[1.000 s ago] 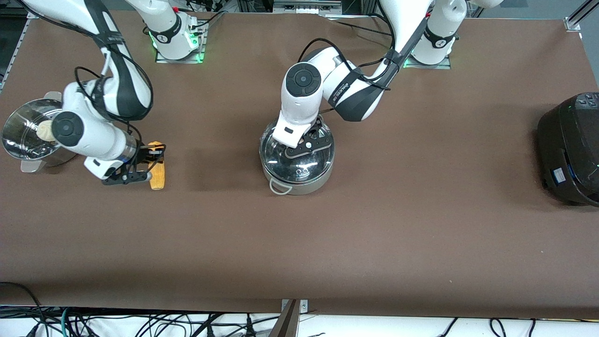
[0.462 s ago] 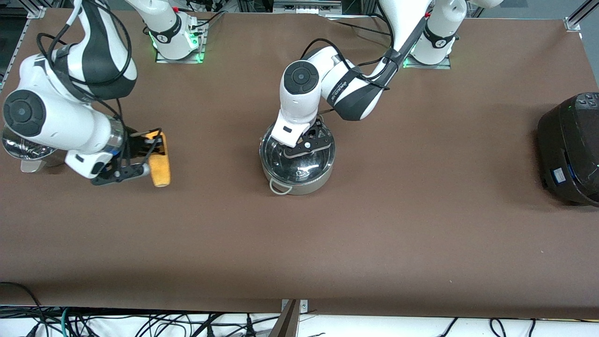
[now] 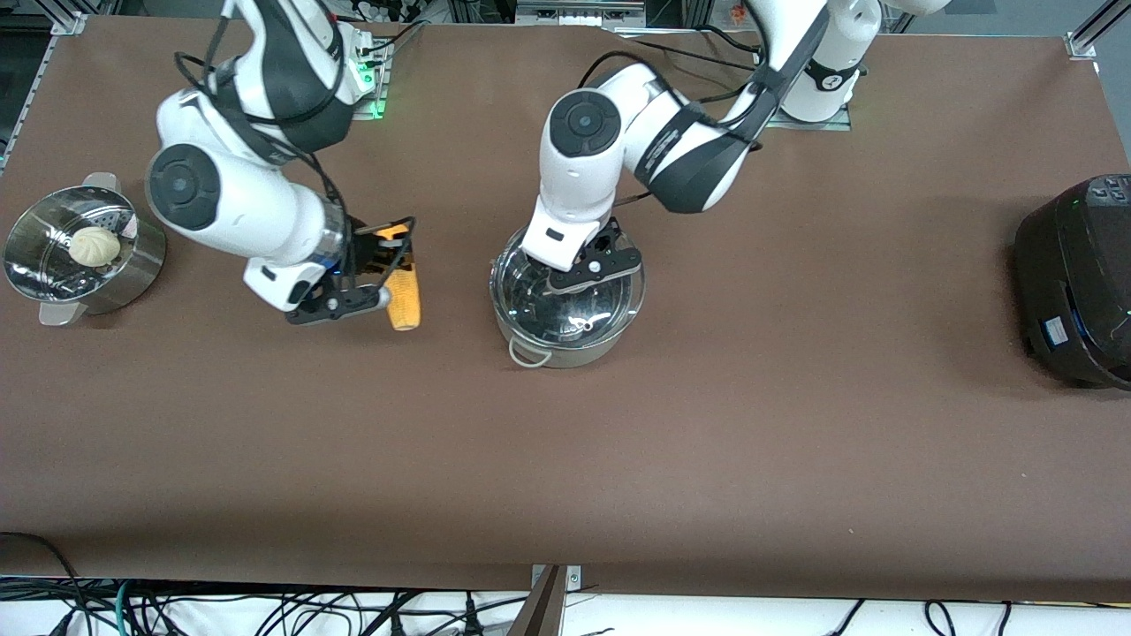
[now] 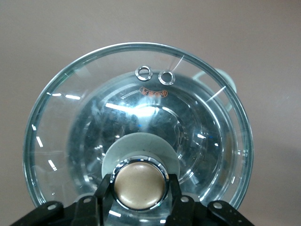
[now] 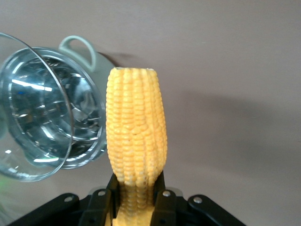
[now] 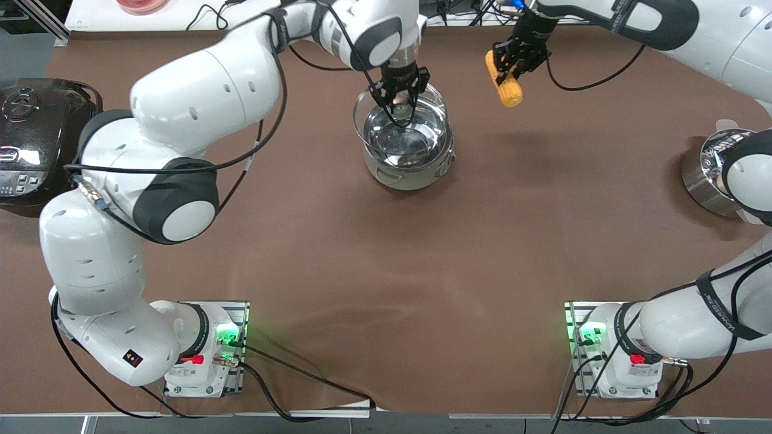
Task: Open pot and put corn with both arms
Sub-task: 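Lift the lid off with the left gripper while the right gripper carries corn over, then set the lid down with the left gripper while the right gripper drops corn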
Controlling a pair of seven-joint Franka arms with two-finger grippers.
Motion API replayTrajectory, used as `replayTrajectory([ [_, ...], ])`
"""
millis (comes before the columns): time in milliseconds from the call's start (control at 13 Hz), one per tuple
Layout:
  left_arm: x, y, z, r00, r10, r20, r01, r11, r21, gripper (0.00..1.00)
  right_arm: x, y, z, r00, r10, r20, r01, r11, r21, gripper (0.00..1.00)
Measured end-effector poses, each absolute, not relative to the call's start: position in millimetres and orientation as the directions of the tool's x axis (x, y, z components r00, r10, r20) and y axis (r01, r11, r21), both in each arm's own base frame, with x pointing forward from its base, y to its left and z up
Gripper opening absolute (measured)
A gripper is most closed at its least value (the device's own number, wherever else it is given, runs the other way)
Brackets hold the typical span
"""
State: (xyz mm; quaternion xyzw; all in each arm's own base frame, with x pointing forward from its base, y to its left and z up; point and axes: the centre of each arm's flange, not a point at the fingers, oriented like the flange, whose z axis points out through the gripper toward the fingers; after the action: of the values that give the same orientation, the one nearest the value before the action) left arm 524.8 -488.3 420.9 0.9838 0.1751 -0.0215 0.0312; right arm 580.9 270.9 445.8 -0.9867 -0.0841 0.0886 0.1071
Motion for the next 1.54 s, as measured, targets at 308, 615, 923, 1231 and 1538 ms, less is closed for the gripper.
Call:
replayTrajectory([
  [308,547.2,-405.2,460.5,0.968,0.247,-0.044,0.248,-0.968,0.027,0.5,577.3,307.6,415.4,0.966,0.172,-0.191,0.108,-0.945,-0.309,0.31],
  [615,576.6,-241.7,438.8,0.991,0.102,-0.087,0.101,-0.995,-0.016,0.5,576.3,348.6,372.3,0.965,0.147,-0.217,0.043,-0.905,-0.424,0.31],
  [923,581.2,-87.9,380.9,0.998,-0.024,-0.052,-0.022,-0.999,0.049,0.5,544.9,417.9,310.3,0.954,0.196,-0.229,0.083,-0.901,-0.427,0.31],
  [1231,537.7,-46.4,284.0,0.993,-0.071,-0.097,-0.064,-0.996,0.068,0.5,541.4,439.4,257.2,0.966,0.169,-0.194,0.07,-0.899,-0.432,0.3],
  [1538,502.4,-48.3,221.0,0.989,-0.075,-0.124,-0.069,-0.996,0.055,0.5,548.5,447.3,263.0,0.975,0.161,-0.15,0.078,-0.89,-0.449,0.57],
])
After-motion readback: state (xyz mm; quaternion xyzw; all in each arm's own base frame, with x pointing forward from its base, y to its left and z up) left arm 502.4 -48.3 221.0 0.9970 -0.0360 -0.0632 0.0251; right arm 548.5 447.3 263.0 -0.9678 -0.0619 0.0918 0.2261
